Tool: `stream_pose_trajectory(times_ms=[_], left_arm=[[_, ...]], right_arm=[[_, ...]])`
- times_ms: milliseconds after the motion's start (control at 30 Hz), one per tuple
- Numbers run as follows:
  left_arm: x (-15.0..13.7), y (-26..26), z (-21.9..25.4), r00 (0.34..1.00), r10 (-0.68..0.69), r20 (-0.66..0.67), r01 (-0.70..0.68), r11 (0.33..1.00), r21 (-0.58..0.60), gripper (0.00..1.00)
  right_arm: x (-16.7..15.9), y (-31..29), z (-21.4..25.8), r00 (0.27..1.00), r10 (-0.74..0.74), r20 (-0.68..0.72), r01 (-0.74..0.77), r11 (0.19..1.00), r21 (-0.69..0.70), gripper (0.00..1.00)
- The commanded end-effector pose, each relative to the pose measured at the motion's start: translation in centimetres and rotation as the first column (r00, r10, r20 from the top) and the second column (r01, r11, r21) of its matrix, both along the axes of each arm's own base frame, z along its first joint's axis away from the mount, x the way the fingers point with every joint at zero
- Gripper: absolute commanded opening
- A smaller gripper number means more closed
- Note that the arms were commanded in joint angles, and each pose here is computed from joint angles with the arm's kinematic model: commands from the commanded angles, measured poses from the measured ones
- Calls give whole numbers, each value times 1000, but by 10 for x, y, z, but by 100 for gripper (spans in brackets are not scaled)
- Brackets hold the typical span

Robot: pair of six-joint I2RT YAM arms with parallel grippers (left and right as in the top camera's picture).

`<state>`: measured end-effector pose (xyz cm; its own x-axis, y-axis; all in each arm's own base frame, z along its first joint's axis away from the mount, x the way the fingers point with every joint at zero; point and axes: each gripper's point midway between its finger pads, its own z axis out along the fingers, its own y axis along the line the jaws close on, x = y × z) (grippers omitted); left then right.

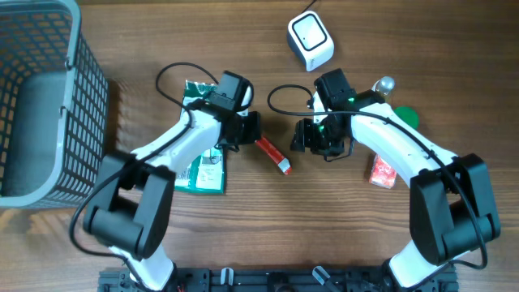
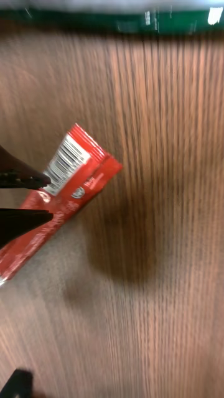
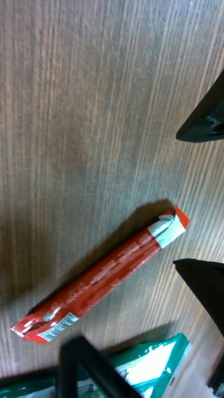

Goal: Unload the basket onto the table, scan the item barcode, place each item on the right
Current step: 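Bring the left gripper over and grasp the red stick's other end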

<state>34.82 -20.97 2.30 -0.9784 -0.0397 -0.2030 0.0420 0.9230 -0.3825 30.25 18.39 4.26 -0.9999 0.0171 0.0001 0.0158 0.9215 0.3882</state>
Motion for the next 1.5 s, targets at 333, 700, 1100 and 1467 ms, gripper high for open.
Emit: stream_pose_trajectory(times_ms=[333,700,1100,1467], left_arm=[[-7,-3,-41,997,1,-77,3,999,42,5],[-9,-1,-44,997,4,-80,0,999,51,4],[-19,0,-69,992,-3,-129,15,996,91,4],[-20,-1,-73,991,-6,-133,19,996,93,4]], right_arm=[[-15,5,-13,999,34,-14,-33,998,55,60],[-17,13,-19,999,34,-1,-33,993,116,60],[-18,14,-19,1000,20,-12,-18,992,123,60],[-20,15,-19,1000,22,-23,-18,991,131,59]])
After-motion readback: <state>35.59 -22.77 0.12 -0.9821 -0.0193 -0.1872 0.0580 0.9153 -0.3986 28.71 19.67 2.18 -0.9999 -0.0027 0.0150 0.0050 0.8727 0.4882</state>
